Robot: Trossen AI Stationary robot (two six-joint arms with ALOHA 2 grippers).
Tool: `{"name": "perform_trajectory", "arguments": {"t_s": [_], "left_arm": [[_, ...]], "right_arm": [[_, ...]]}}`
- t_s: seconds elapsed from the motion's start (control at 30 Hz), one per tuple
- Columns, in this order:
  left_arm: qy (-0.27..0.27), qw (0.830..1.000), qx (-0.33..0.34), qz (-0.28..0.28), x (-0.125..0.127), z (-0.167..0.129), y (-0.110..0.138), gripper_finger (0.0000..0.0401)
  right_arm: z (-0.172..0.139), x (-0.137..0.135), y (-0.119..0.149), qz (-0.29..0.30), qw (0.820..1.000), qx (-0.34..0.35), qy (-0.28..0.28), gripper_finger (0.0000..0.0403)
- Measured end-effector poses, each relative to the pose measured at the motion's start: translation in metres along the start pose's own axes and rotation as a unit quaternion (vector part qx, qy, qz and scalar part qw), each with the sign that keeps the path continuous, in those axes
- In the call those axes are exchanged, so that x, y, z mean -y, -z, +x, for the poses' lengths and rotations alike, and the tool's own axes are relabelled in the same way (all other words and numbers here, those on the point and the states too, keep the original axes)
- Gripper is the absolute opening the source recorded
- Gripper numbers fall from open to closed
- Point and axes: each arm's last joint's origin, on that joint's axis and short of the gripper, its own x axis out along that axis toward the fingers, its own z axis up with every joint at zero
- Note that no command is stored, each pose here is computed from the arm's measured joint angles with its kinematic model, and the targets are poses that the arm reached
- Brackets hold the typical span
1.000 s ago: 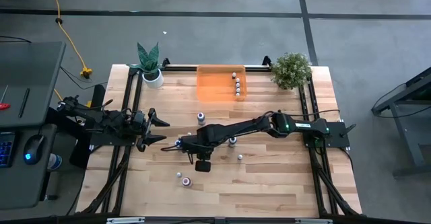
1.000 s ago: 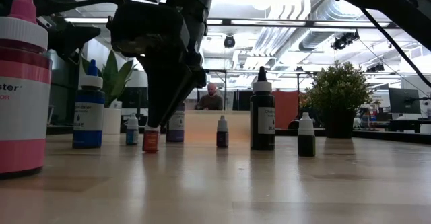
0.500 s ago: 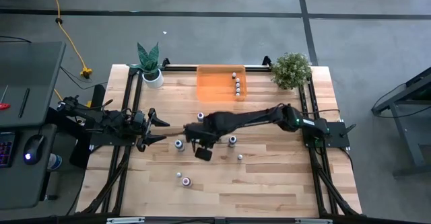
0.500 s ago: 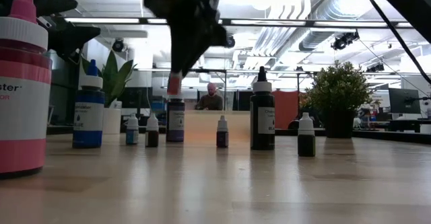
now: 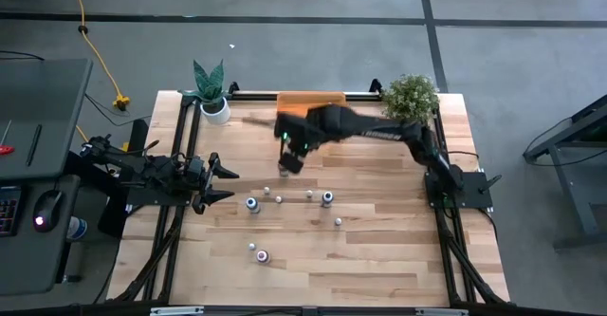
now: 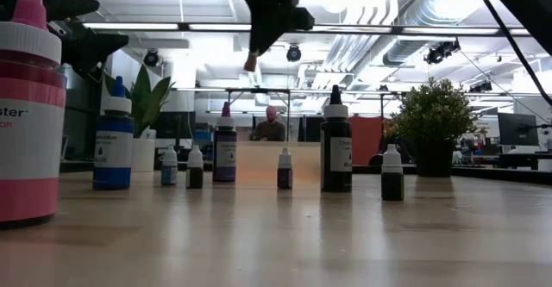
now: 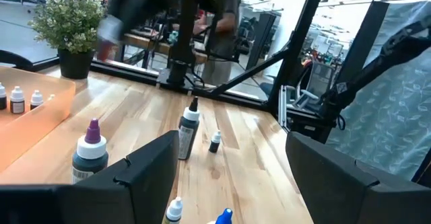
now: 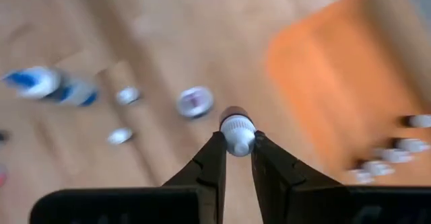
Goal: Pick & Place food coloring
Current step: Put the small pink food coloring bottle into the orange bin
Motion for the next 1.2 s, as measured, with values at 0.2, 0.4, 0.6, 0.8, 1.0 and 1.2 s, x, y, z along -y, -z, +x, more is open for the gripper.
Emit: {"name": "perform_trajectory", "arguments": {"t_s": [0.2,0.4,0.6,0.8,1.0,1.2], "left_arm": [[0.0,1.0,0.0,0.0,0.0,0.0,0.0,0.0271],[0.0,1.0,0.0,0.0,0.0,0.0,0.0,0.0271],[0.0,1.0,0.0,0.0,0.0,0.0,0.0,0.0271],[0.0,1.0,0.0,0.0,0.0,0.0,0.0,0.0271],[0.0,1.0,0.0,0.0,0.0,0.0,0.0,0.0271],[0.0,1.0,0.0,0.0,0.0,0.0,0.0,0.0271]], "right_arm": [[0.005,0.06,-0.019,0.028,0.999,0.002,0.032,0.0046],[0.012,0.12,-0.03,0.036,0.997,-0.011,0.065,0.0052],[0.015,0.169,-0.028,0.038,0.994,-0.048,0.094,0.0051],[0.024,0.198,-0.021,0.048,0.989,-0.083,0.109,0.0054],[0.058,0.209,-0.007,0.064,0.986,-0.121,0.097,0.0054],[0.09,0.208,0.001,0.09,0.989,-0.105,0.061,0.0056]]}}
